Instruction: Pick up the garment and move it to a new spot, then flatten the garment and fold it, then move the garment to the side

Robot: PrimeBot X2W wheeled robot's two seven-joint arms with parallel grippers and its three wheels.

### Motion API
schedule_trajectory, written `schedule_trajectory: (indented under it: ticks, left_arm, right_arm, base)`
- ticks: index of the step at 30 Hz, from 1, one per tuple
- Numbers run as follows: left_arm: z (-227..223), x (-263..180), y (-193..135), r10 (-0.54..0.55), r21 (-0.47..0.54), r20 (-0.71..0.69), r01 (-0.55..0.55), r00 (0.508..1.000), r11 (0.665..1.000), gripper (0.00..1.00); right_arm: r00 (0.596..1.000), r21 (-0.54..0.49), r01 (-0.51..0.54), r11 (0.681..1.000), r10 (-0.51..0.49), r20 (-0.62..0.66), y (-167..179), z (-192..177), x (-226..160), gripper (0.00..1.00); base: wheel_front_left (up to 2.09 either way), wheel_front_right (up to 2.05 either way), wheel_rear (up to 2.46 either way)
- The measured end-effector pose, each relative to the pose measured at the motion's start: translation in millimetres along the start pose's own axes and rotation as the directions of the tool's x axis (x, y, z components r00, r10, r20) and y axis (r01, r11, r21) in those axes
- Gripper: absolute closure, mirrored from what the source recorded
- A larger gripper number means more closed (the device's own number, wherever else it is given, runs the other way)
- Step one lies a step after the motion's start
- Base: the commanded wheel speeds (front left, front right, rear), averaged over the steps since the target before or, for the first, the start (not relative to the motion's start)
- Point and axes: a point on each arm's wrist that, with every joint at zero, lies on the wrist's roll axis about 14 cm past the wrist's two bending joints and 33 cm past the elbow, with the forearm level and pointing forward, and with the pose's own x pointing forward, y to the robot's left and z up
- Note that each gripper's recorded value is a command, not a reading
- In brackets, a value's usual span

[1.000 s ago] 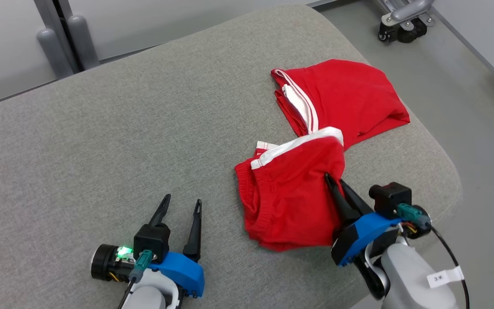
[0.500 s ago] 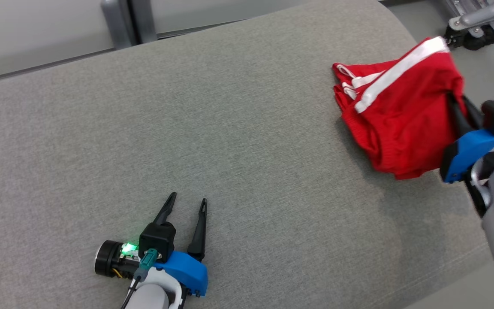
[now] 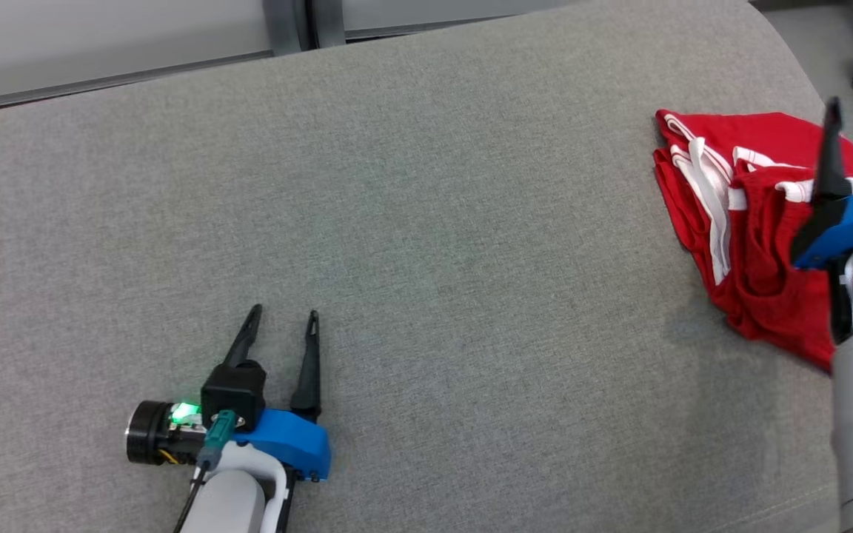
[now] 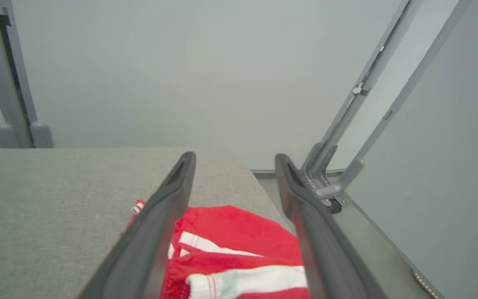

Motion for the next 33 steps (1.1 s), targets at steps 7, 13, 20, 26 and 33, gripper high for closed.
schedule_trajectory:
  ticks: [7, 13, 20, 26, 33]
  left_arm:
    - [23, -24, 39, 0.152, -0.001, 0.060, -0.153, 0.986, 0.988, 0.00]
    - [41, -63, 77, 0.307, -0.023, 0.116, -0.306, 0.945, 0.952, 0.00]
    - [44, -105, 99, 0.418, -0.051, 0.135, -0.415, 0.899, 0.909, 0.00]
    - [41, -139, 105, 0.470, -0.086, 0.143, -0.462, 0.871, 0.883, 0.00]
    - [42, -159, 106, 0.493, -0.119, 0.160, -0.479, 0.855, 0.870, 0.00]
  right_arm:
    - [0.977, 0.141, -0.179, 0.974, 0.160, 0.137, 81, 29, -33, 0.00]
    - [0.943, 0.288, -0.328, 0.900, 0.291, 0.163, 136, 26, -75, 0.00]
    - [0.897, 0.311, -0.441, 0.842, 0.424, 0.125, 179, 9, -114, 0.00]
    - [0.879, 0.328, -0.475, 0.817, 0.459, 0.129, 188, 10, -134, 0.00]
    - [0.877, 0.349, -0.478, 0.806, 0.458, 0.142, 184, 12, -147, 0.00]
  base:
    - [0.00, 0.00, 0.00]
    - [0.00, 0.00, 0.00]
    - [0.00, 0.00, 0.00]
    - [0.00, 0.00, 0.00]
    - [0.00, 0.00, 0.00]
